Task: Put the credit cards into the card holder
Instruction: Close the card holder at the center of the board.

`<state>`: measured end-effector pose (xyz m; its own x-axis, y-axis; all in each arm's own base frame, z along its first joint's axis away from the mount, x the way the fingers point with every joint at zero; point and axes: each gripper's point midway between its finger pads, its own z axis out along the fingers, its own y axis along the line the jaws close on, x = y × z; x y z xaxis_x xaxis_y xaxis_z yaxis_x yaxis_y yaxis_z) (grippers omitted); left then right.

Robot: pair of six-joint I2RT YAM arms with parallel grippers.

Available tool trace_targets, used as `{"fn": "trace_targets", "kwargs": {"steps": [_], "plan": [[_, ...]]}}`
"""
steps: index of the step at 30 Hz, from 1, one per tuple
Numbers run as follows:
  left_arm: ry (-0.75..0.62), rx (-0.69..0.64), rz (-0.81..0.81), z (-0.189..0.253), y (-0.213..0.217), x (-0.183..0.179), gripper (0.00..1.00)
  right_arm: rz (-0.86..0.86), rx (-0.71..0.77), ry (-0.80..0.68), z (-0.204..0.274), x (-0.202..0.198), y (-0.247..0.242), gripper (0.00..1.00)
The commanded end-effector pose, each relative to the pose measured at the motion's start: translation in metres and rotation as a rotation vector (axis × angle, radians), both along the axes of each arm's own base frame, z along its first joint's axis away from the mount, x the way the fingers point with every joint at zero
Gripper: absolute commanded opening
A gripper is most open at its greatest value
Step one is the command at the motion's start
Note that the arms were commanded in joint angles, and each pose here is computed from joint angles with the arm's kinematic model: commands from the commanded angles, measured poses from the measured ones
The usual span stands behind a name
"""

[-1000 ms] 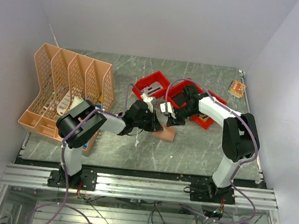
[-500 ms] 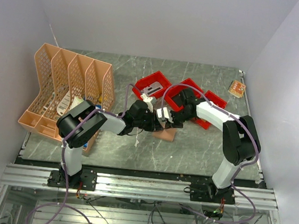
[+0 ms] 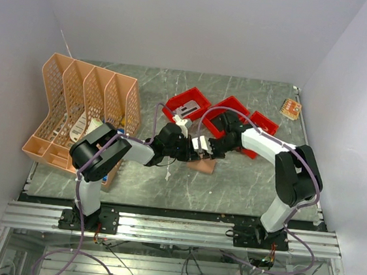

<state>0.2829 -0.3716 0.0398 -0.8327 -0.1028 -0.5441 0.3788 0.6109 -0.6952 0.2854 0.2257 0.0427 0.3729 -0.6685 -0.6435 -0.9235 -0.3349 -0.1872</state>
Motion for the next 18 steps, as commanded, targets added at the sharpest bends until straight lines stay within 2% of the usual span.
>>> {"fn": "trace_targets", "kwargs": {"steps": [1, 9, 18], "plan": [[0.052, 0.07, 0.017, -0.03, 0.013, -0.006, 0.07, 0.032, -0.055, 0.052, -0.012, -0.028, -0.006, 0.0], [0.053, 0.066, 0.023, -0.028, 0.014, -0.006, 0.07, 0.062, -0.124, 0.065, -0.032, -0.054, -0.013, 0.0], [0.058, 0.055, 0.025, -0.028, 0.013, -0.006, 0.07, 0.039, -0.129, 0.067, -0.032, -0.059, -0.016, 0.0]]}}
